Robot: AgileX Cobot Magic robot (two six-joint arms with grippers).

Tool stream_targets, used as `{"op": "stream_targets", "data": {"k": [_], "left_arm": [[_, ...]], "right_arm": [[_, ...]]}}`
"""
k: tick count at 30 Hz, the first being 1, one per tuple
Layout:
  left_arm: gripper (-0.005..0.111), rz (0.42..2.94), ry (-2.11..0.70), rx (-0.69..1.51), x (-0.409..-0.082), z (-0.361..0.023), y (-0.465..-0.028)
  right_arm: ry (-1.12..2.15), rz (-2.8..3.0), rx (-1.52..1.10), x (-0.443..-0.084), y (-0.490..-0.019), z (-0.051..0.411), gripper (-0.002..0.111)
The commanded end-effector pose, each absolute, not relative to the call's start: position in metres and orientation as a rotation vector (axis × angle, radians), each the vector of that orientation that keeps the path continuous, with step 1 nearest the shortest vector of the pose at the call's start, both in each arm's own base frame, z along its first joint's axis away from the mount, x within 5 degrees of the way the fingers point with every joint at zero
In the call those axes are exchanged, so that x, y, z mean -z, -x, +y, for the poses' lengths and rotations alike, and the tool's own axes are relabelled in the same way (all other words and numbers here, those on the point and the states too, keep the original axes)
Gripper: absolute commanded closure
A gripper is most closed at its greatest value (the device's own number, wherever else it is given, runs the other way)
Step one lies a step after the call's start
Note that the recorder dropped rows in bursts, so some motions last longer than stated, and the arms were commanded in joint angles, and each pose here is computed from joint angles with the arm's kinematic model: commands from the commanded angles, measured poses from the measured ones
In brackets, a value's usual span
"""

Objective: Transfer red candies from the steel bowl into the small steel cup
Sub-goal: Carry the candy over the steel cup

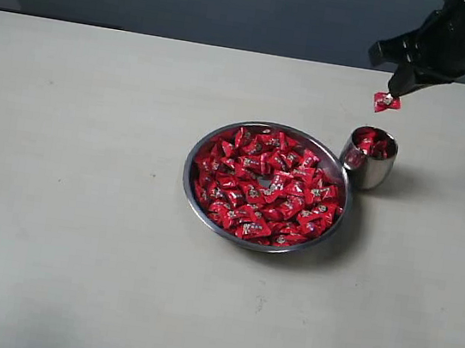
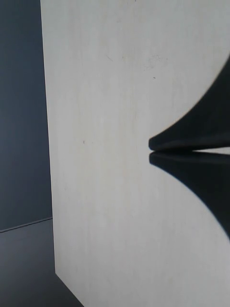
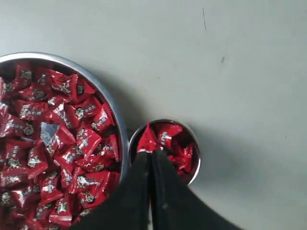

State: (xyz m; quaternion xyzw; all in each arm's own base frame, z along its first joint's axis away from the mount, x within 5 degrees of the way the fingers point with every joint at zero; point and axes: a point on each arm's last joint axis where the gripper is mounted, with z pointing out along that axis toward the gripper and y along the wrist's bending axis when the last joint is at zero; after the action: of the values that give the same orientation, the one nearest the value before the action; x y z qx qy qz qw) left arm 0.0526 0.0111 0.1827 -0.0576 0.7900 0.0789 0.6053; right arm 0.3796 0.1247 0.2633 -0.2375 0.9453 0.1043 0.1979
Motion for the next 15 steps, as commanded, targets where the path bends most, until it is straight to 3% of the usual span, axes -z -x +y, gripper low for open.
{"op": "stream_targets", "data": {"k": [1,15], "left_arm": [[0.106,1.817,0.126,-0.179,-0.183,0.011,-0.053],[0.106,1.817,0.126,-0.179,-0.183,0.011,-0.053]], "right_arm": [[0.664,2.67,-0.325,-0.254,-0.382,0.125,0.109],[0.669,2.746,-0.322,-0.219,-0.393,0.128,0.109]]}}
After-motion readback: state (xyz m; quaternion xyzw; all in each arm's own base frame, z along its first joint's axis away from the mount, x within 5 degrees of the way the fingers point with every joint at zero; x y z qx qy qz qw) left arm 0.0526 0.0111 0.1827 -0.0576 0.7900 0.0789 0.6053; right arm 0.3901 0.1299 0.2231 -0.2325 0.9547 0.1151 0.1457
